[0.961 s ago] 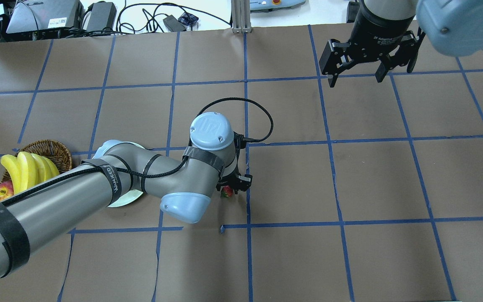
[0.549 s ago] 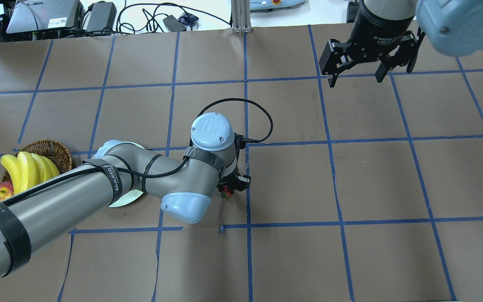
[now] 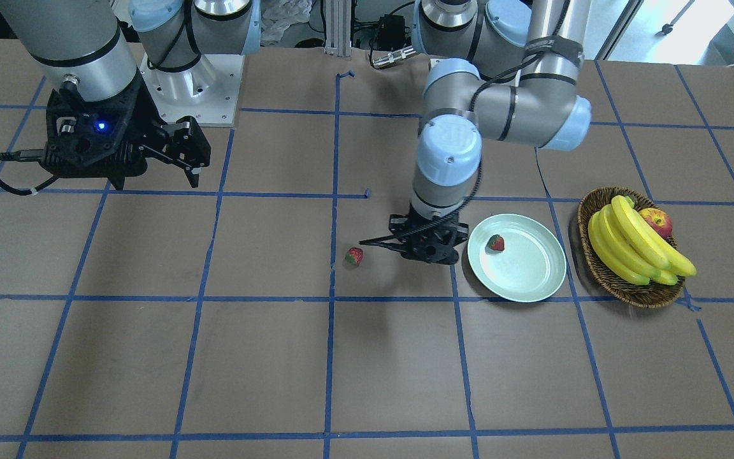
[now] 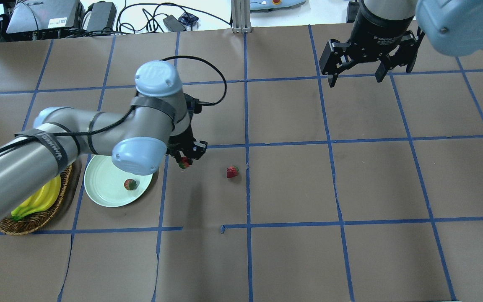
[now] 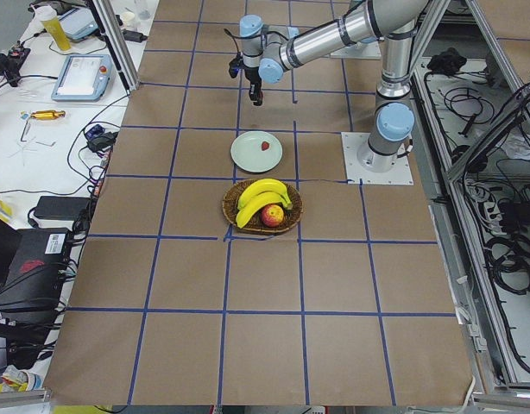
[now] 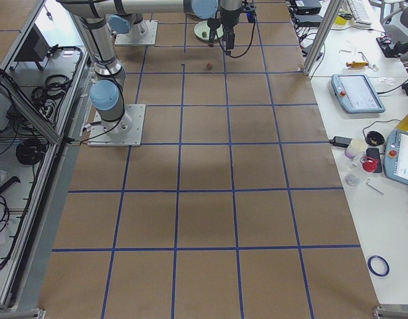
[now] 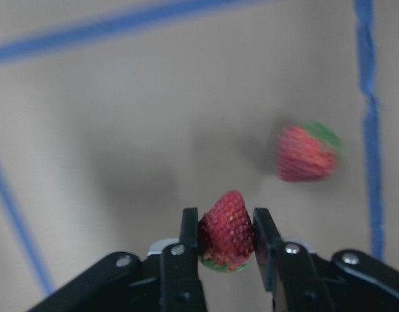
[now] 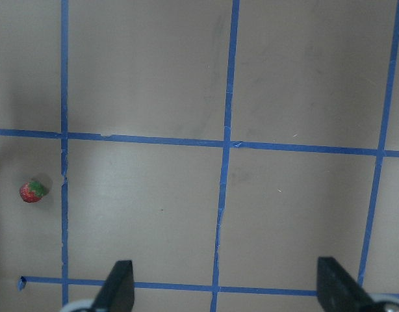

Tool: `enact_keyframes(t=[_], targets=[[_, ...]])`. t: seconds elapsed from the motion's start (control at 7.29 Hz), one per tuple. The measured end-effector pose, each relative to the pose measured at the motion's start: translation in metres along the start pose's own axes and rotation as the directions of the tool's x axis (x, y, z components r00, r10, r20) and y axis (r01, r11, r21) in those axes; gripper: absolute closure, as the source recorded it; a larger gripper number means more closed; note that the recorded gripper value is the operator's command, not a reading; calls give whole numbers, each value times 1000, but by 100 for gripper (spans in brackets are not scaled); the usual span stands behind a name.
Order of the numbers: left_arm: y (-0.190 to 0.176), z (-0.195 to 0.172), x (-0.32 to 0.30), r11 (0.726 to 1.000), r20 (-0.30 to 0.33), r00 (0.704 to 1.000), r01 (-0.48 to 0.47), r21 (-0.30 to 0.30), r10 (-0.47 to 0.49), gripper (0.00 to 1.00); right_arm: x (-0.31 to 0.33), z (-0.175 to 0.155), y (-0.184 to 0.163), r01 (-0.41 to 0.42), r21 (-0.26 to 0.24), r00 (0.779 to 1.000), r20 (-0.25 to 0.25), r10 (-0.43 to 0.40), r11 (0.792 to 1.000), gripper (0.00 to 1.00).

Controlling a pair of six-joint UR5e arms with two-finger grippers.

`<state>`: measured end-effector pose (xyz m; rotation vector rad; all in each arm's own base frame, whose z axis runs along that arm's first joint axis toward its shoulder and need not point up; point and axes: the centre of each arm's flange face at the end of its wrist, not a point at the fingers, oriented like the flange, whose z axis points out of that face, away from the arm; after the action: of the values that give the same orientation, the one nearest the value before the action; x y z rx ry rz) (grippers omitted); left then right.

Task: Collect all strawberries into plate
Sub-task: 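Lower the second strawberry onto the plate and open the left gripper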

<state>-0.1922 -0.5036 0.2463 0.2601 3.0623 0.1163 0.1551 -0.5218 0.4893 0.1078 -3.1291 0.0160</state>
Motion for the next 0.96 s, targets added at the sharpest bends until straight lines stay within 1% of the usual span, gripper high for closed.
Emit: enact_keyframes(t=[0.14,0.27,0.41,0.55,0.69,0.82,0.96], targets=[[-3,1,-47,1000,11,1000,-25,-17,25,78,0,0,0,0,0,1000,0,0,1000,0],[1,12,-86,998,10,999,-53,-42,53,50,0,0,0,1,0,1000,0,-1,1000,0],[9,28,-111,996,4,998,-61,-67,61,4,0,1,0,1,-1,1000,0,-1,1000,0],[15,41,-122,994,4,998,-61,-88,61,0,0,1,0,0,-1,1000,1,0,1000,0],[18,46,-125,994,8,998,-55,-95,56,0,0,1,0,0,-1,1000,0,0,1000,0],[17,42,-119,996,14,999,-41,-82,43,0,0,1,-1,0,-1,1000,0,0,1000,0],[11,32,-100,999,18,1000,-16,-52,17,0,0,1,0,-1,-2,1000,1,1,1000,0]])
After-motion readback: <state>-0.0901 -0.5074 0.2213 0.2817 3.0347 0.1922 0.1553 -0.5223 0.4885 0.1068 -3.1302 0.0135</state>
